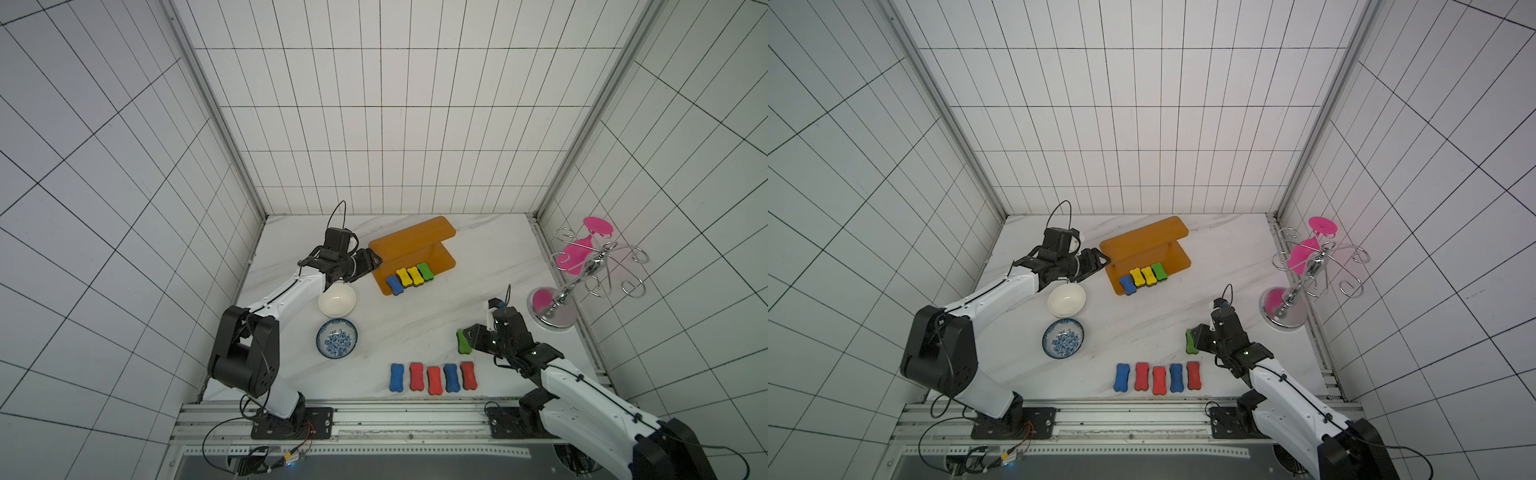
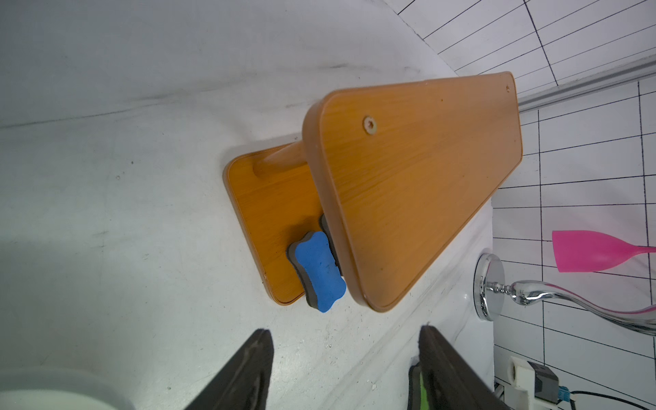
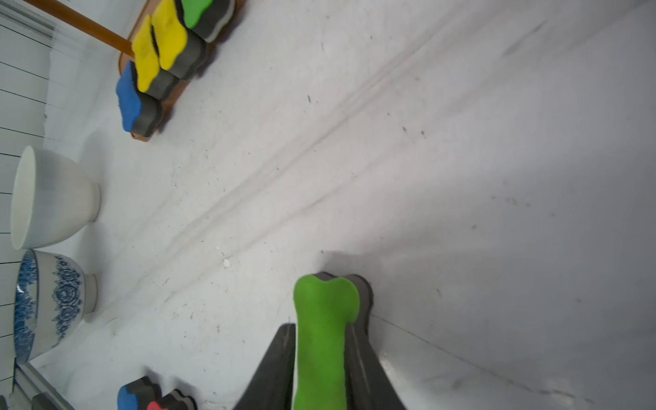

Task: Remove the whiteboard erasers from the shelf
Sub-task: Place the whiteboard eraser at the center of the board, then pick up the whiteboard eraser from the shelf.

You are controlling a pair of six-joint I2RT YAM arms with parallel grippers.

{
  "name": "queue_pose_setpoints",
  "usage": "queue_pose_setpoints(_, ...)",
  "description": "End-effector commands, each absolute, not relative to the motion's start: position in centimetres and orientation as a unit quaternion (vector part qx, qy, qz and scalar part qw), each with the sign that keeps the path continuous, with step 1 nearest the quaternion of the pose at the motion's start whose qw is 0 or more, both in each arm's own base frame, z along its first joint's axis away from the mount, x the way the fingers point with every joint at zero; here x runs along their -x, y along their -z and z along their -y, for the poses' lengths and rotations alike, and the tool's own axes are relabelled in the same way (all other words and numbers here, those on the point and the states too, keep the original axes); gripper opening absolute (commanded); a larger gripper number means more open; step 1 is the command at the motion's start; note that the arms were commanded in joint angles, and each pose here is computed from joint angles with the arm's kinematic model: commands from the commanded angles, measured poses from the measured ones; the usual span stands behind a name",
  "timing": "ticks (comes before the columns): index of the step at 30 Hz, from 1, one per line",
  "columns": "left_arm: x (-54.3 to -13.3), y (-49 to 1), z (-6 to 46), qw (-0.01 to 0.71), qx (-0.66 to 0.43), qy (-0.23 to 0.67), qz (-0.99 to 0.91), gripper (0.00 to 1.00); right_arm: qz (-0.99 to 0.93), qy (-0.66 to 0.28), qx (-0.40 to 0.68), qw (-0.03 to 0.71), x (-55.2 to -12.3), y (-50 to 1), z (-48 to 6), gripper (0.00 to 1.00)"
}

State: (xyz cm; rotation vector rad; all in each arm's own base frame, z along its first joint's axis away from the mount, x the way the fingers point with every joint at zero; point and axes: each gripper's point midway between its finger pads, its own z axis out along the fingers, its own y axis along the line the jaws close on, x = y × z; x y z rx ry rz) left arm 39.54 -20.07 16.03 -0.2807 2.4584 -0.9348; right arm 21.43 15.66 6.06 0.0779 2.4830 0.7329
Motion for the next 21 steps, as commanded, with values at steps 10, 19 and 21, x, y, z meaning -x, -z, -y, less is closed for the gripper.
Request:
queue_pose_setpoints(10, -41.0, -17.8, 19.8, 0.255, 0.077, 0.344, -0.9, 0.73, -0.842, -0.428, 0.006, 0.327, -37.0, -12.4, -23.5, 0.3)
queue_pose_setpoints(19, -41.5, -16.8, 20.3, 0.241, 0.074, 0.346, -0.903, 0.73, -0.833, -0.45, -0.012, 0.323, -42.0, -9.9, -24.9, 0.33)
queue_pose_setpoints(21, -41.4, -16.4, 20.3, 0.238, 0.076, 0.346, -0.904, 0.73, -0.833, -0.452, -0.013, 0.317, -42.6, -9.2, -25.2, 0.34)
